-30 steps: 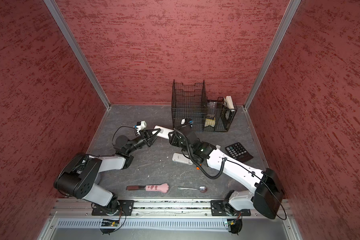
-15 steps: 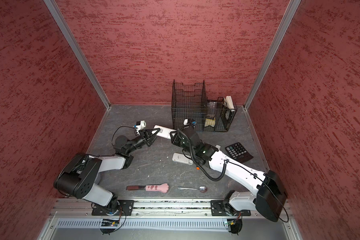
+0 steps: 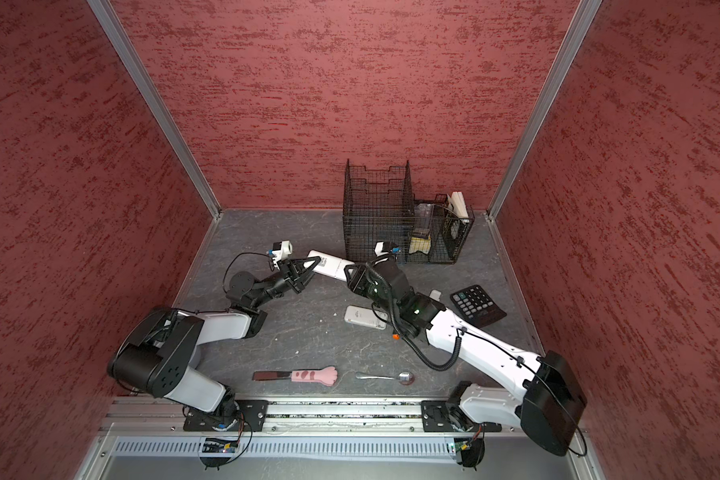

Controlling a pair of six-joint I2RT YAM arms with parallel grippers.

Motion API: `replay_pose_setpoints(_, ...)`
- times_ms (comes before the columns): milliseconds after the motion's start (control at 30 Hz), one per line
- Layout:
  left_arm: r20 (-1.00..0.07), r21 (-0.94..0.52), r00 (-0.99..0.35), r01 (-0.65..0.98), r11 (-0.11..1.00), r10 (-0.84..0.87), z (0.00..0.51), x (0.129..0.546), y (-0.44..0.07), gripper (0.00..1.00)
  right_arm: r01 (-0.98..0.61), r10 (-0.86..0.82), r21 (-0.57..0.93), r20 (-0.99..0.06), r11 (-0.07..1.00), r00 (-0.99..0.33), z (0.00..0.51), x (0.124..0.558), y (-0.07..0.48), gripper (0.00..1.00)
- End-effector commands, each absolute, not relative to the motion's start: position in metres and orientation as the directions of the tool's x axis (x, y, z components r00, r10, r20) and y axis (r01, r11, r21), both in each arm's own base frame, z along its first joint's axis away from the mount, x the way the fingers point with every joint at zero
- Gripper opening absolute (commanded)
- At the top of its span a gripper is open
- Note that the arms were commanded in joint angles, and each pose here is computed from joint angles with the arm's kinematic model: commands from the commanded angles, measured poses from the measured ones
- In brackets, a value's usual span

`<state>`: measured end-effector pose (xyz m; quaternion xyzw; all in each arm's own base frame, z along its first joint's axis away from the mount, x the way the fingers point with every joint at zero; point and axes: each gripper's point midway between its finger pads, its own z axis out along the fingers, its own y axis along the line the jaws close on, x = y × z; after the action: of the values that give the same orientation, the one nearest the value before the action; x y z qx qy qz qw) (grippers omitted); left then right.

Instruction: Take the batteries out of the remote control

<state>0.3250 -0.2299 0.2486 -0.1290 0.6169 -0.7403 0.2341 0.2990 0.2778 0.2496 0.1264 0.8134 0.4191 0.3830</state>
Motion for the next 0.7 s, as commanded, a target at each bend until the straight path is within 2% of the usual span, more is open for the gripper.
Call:
replay_pose_setpoints(0,-0.137,-0.957,-0.857,0.244,-0.156,-0.497,0.263,0.321,-0.23,0.0,-0.091,0.55,0.791,-0.498,0.605,-0.671,0.248,0.299,0.269,0.45)
replay_pose_setpoints(367,-0.185,-0.956,-0.862,0.27,-0.118,-0.472,0.263,0.318,-0.236,0.0,-0.153,0.51,0.803,-0.499,0.576,-0.7,0.259,0.303,0.288,0.53)
replay_pose_setpoints(667,-0.2,-0.953,-0.858,0.283,-0.11,-0.474,0.264,0.317,-0.234,0.0,-0.139,0.495,0.807,-0.478,0.575,-0.726,0.246,0.307,0.297,0.5)
